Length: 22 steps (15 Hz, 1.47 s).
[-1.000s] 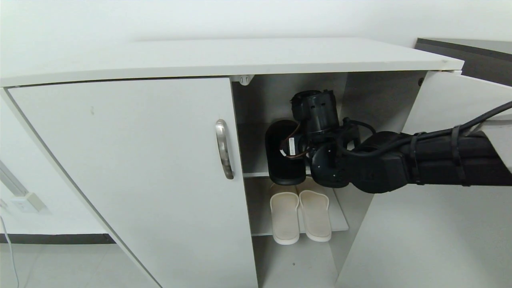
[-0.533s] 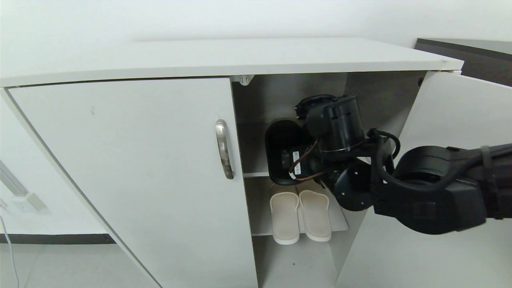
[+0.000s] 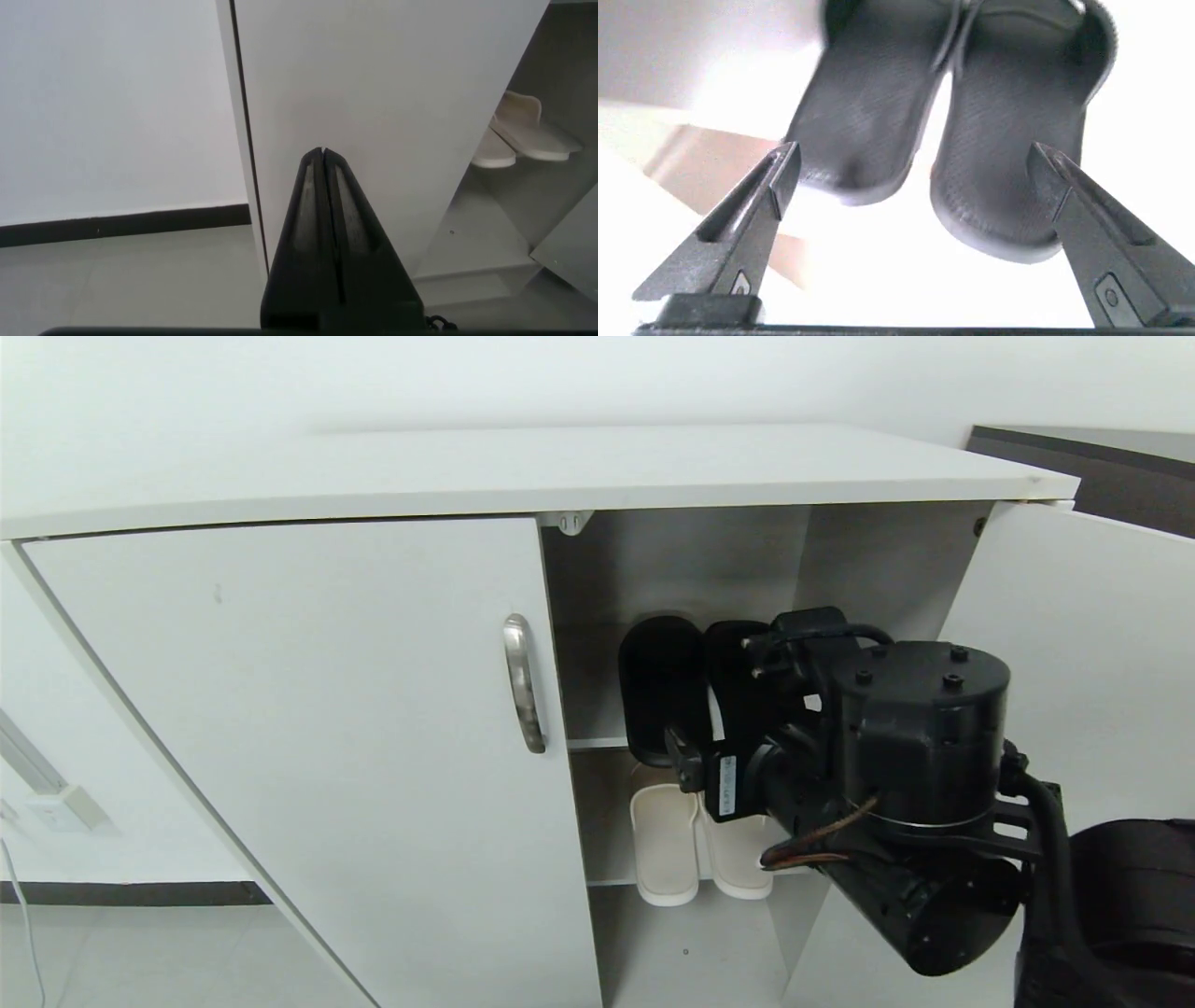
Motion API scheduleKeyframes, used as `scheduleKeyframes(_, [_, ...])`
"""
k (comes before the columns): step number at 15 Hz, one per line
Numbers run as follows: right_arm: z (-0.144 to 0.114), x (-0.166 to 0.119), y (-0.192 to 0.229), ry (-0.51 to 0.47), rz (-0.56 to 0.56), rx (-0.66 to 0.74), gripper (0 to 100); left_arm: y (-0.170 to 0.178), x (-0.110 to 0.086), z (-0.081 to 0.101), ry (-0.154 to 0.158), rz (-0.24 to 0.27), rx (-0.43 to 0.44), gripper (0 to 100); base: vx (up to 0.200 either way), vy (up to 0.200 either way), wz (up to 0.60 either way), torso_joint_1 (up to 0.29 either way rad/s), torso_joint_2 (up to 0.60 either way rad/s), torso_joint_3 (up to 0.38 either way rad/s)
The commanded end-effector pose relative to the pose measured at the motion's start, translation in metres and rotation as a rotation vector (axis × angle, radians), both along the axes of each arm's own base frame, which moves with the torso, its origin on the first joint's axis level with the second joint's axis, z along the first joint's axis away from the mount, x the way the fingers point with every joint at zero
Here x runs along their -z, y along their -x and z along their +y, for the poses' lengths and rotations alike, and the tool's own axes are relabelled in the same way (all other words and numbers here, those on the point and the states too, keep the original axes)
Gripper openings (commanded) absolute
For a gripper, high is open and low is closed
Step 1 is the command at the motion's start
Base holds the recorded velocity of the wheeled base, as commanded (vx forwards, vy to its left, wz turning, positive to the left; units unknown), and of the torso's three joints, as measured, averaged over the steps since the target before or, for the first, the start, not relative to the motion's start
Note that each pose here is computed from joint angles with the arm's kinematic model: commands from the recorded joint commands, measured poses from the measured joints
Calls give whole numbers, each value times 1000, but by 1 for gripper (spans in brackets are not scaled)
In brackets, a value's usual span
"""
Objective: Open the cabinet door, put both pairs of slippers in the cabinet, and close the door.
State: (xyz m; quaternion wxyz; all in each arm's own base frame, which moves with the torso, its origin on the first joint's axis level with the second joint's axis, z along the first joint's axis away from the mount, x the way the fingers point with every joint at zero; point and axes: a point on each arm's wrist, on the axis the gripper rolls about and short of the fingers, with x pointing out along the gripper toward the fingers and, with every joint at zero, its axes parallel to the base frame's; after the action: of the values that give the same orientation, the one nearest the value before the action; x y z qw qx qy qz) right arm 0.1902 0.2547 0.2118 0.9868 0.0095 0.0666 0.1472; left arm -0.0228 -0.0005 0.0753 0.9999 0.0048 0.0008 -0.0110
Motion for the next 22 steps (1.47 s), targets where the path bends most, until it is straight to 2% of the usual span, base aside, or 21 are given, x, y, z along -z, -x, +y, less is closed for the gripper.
scheduleKeyframes(1, [-5, 6, 7, 8, 7, -29, 100, 0, 0, 0, 0, 0, 0, 0, 0, 0, 0, 0, 0, 0])
scheduleKeyframes(2, [-5, 6, 7, 8, 7, -34, 100, 0, 0, 0, -1, 0, 0, 0, 0, 0, 0, 0, 0, 0])
scheduleKeyframes(3, [-5, 7, 9, 8, 9, -38, 0, 0, 0, 0, -1, 0, 0, 0, 0, 0, 0, 0, 0, 0])
scheduleKeyframes(5, [-6, 5, 12, 4, 9, -56, 0, 0, 0, 0, -1, 0, 1, 0, 0, 0, 0, 0, 0, 0])
scheduleKeyframes(8, [-3, 19, 22, 38, 44, -138, 0, 0, 0, 0, 0, 0, 0, 0, 0, 0, 0, 0, 0, 0])
scheduleKeyframes(13, [0, 24, 22, 50, 54, -145, 0, 0, 0, 0, 0, 0, 0, 0, 0, 0, 0, 0, 0, 0])
scheduleKeyframes(22, [-1, 32, 15, 75, 74, -134, 0, 0, 0, 0, 2, 0, 1, 0, -200, 0, 0, 2, 1, 2])
